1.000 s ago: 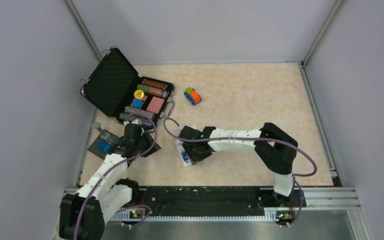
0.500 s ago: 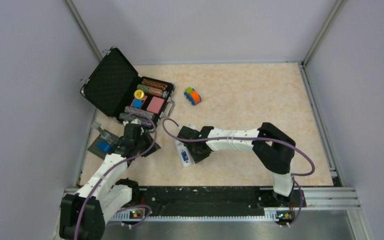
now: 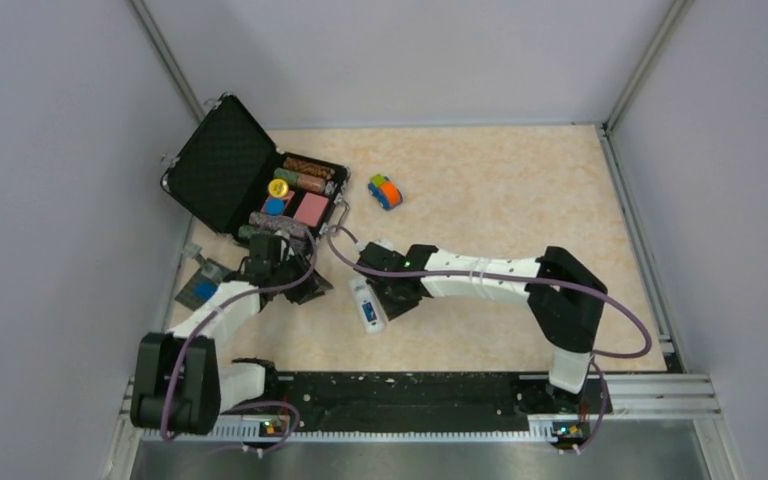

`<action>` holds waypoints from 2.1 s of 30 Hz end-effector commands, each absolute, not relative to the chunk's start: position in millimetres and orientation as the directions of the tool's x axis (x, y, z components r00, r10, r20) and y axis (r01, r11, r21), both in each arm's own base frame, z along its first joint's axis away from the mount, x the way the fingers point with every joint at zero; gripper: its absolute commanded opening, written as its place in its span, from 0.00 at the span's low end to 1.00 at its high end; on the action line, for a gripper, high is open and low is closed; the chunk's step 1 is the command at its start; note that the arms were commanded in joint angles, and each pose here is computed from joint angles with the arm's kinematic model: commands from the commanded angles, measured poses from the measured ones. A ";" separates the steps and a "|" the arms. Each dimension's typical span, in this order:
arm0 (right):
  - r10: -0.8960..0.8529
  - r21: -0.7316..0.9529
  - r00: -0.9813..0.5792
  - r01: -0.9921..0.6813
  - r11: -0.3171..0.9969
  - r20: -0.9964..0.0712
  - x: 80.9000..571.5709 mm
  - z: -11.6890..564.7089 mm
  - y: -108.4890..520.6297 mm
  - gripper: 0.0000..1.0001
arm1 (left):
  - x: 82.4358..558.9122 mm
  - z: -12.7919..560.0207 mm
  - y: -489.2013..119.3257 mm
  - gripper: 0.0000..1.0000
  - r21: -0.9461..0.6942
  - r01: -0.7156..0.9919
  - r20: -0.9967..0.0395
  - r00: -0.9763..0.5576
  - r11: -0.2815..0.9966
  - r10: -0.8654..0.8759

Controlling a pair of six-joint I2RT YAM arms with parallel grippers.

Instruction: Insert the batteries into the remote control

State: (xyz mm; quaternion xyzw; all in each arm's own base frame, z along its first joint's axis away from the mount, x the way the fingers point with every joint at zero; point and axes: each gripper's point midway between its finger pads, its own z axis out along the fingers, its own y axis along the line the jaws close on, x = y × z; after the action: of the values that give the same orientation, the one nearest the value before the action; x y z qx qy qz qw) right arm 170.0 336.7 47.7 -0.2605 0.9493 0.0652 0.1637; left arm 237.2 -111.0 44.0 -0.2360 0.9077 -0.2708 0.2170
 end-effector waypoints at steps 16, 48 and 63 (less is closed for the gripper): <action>-0.670 0.310 -0.606 -0.795 0.521 -0.428 96.5 43.5 413.8 0.09 | 333.3 63.8 -146.8 0.30 -0.735 -0.215 -0.209 -0.830 0.643 -0.516; -0.662 0.172 -0.577 -0.801 0.574 -0.478 133.5 69.0 372.2 0.05 | 322.8 58.9 -133.4 0.30 -0.691 -0.256 -0.217 -0.819 0.676 -0.531; -0.796 -0.002 -0.543 -0.826 0.564 -0.266 164.6 79.4 354.4 0.06 | 335.5 105.0 -91.4 0.30 -0.687 -0.286 -0.278 -0.746 0.668 -0.605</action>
State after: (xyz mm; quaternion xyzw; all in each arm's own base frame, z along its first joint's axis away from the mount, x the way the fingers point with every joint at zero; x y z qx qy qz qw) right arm 161.8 375.2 90.1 -0.4423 0.8732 0.1241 0.1625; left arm 321.8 -105.9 69.7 -0.2604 0.8898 -0.3163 0.2007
